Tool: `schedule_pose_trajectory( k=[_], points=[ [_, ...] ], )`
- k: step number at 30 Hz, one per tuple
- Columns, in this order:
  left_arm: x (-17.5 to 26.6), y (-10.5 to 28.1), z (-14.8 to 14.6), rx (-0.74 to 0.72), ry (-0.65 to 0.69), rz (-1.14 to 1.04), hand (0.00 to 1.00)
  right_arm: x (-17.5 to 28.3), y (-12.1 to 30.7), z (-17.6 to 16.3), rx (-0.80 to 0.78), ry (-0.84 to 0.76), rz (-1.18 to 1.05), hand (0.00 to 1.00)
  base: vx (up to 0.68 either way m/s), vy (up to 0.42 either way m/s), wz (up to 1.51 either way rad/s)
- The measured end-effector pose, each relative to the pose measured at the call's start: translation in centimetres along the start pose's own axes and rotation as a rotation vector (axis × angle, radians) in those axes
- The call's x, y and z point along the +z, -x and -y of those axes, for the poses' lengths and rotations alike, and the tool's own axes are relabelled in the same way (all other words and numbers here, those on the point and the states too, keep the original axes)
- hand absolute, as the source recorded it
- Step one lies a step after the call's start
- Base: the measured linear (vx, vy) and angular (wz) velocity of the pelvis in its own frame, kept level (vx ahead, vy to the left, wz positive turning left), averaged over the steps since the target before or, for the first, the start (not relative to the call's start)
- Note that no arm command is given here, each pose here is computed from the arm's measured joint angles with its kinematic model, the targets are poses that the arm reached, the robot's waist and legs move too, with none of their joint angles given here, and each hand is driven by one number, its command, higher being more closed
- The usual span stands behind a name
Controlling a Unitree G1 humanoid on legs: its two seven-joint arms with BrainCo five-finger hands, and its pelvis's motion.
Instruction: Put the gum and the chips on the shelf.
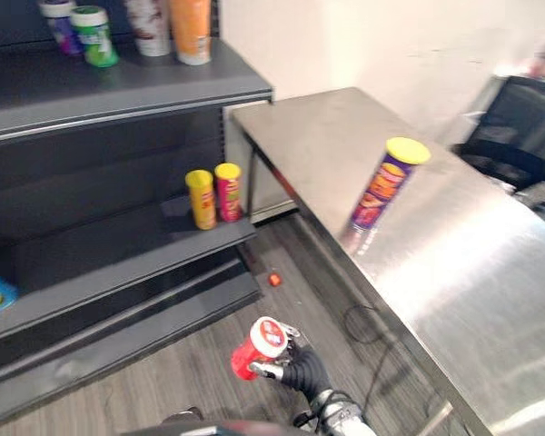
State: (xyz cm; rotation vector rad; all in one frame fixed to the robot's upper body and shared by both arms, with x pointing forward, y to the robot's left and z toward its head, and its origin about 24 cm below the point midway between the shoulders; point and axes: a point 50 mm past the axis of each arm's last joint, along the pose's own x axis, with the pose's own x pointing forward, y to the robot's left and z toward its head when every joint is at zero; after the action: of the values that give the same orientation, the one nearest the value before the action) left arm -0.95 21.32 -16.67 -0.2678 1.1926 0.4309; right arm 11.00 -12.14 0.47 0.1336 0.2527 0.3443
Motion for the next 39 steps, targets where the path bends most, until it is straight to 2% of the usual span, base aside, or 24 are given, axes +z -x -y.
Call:
schedule_pose_trajectory(
  k=[3, 5, 7, 9, 14, 16, 20, 25, 28, 30, 33, 37, 39],
  points=[
    [-1.0, 0.2, 0.3, 0.002, 0.015, -0.033, 0.0, 1.1, 0.4, 1.4, -0.062, 0.027, 0.041, 1.0, 0.15, -0.248, 1.4],
    [-1.7, 0.6, -0.3, 0.019, 0.034, -0.032, 0.0, 1.2, 0.9, 1.0, -0.088, -0.003, 0.047, 1.0, 0.23, -0.45, 1.74],
    [-2.3, 0.7, 0.8, 0.021, 0.102, -0.032, 0.0, 1.5, 0.6, 1.3, -0.065, 0.029, 0.05, 1.0, 0.25, -0.476, 1.16],
    [-2.2, 0.7, 0.9, 0.028, 0.113, -0.033, 0.0, 2.3, 0.0, 1.4, -0.031, 0.064, 0.082, 1.0, 0.23, -0.347, 0.83],
    [-1.8, 0.4, 1.2, 0.036, 0.015, -0.059, 0.0, 3.3, 0.4, 2.8, -0.078, 0.121, 0.114, 1.0, 0.23, -0.144, 0.83],
    [-1.4, 0.4, 0.4, 0.025, -0.078, -0.052, 0.0, 4.0, 0.1, 3.6, -0.095, 0.167, 0.139, 1.0, 0.13, 0.064, 0.47],
    [-1.7, 0.7, -1.0, 0.016, -0.159, -0.075, 0.0, 5.1, -0.5, 4.0, -0.082, 0.228, 0.183, 1.0, 0.12, 0.09, -0.03],
    [-1.9, 0.8, -1.5, 0.007, -0.172, -0.091, 0.0, 9.4, -0.3, 5.1, -0.061, 0.414, 0.326, 1.0, 0.02, 0.079, -0.01],
    [-1.8, 0.8, -1.7, 0.005, -0.145, -0.089, 0.0, 13.0, -0.1, 5.8, -0.036, 0.561, 0.446, 1.0, -0.05, 0.034, -0.04],
    [-1.8, 0.8, -1.5, 0.008, -0.102, -0.08, 0.0, 16.0, 0.1, 7.0, -0.065, 0.703, 0.528, 1.0, -0.14, 0.003, -0.1],
    [-1.9, 0.8, -1.4, 0.01, -0.059, -0.076, 0.0, 19.4, -0.1, 7.6, -0.089, 0.833, 0.633, 1.0, -0.18, -0.03, -0.04],
    [-2.7, 1.0, -1.1, 0.021, 0.009, -0.1, 0.0, 23.7, -1.5, 7.5, -0.05, 1.011, 0.764, 1.0, -0.19, -0.007, 0.05],
    [-2.7, 1.0, -1.1, 0.022, 0.016, -0.102, 0.0, 25.0, -3.0, 7.6, -0.011, 1.074, 0.757, 1.0, -0.13, 0.015, -0.04]
  ],
)
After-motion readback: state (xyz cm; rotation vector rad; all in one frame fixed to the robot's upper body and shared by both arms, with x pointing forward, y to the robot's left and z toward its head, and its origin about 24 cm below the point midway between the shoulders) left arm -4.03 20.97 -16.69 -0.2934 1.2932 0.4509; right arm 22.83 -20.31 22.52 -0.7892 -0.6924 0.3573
